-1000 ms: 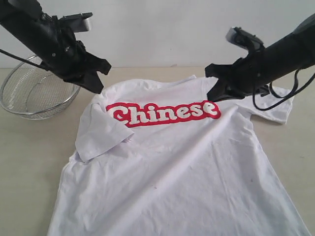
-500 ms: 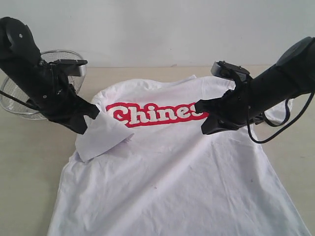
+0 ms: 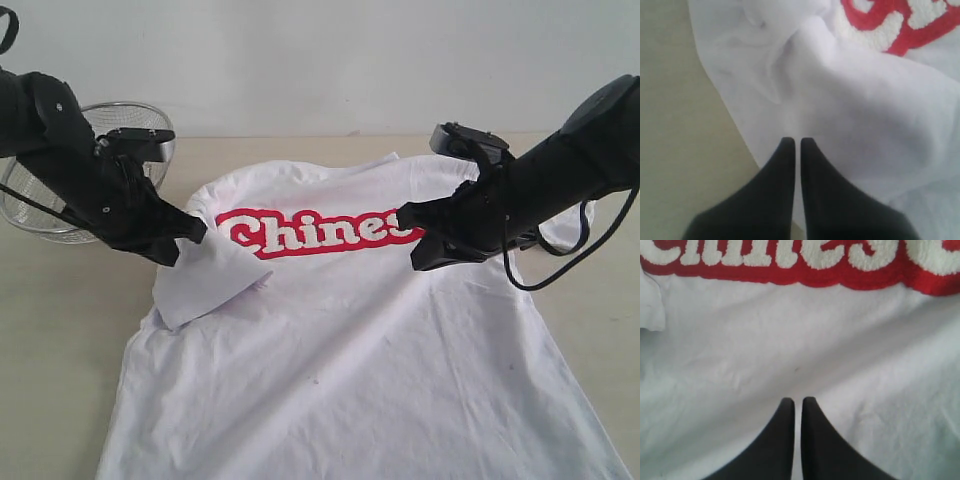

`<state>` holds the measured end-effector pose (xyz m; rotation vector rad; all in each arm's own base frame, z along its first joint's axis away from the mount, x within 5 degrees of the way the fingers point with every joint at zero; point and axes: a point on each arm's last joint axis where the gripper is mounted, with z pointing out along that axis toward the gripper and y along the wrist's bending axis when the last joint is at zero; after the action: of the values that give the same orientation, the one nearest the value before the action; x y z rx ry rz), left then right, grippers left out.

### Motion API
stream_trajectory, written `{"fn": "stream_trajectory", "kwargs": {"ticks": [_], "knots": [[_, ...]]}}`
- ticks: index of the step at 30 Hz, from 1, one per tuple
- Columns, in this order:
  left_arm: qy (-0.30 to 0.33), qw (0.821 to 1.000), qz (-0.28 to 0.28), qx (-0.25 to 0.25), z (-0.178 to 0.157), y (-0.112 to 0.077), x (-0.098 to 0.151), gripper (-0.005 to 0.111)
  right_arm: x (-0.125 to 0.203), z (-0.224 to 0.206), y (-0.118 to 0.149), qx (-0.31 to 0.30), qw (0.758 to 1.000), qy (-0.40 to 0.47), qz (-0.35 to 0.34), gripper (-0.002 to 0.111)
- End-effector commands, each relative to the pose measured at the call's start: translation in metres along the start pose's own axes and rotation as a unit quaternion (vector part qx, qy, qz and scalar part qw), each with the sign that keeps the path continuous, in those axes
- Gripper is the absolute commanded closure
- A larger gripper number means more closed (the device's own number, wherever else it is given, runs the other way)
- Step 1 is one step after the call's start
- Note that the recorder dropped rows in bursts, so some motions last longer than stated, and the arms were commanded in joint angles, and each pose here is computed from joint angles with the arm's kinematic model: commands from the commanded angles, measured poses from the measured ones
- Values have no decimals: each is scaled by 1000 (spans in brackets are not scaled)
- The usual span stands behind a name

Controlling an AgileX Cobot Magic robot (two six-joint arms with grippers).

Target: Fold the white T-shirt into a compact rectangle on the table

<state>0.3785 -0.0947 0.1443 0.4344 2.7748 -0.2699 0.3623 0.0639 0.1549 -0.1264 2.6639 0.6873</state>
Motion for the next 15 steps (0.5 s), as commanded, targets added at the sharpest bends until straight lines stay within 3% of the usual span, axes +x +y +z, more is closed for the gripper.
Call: {"fn": "stream_trajectory", "kwargs": {"ticks": [1,8,15], "knots": [[-20,1000,-11,-12,8,4,-3,102,-1,-3,2,1,1000,-5,-13,107],[-9,1000,7,-27,32,11,0,102,-1,-3,3,-1,1000,-3,-17,107],[6,994,43,-102,22,26,-19,102,1,-2,2,-3,1000,5,-19,107]]}}
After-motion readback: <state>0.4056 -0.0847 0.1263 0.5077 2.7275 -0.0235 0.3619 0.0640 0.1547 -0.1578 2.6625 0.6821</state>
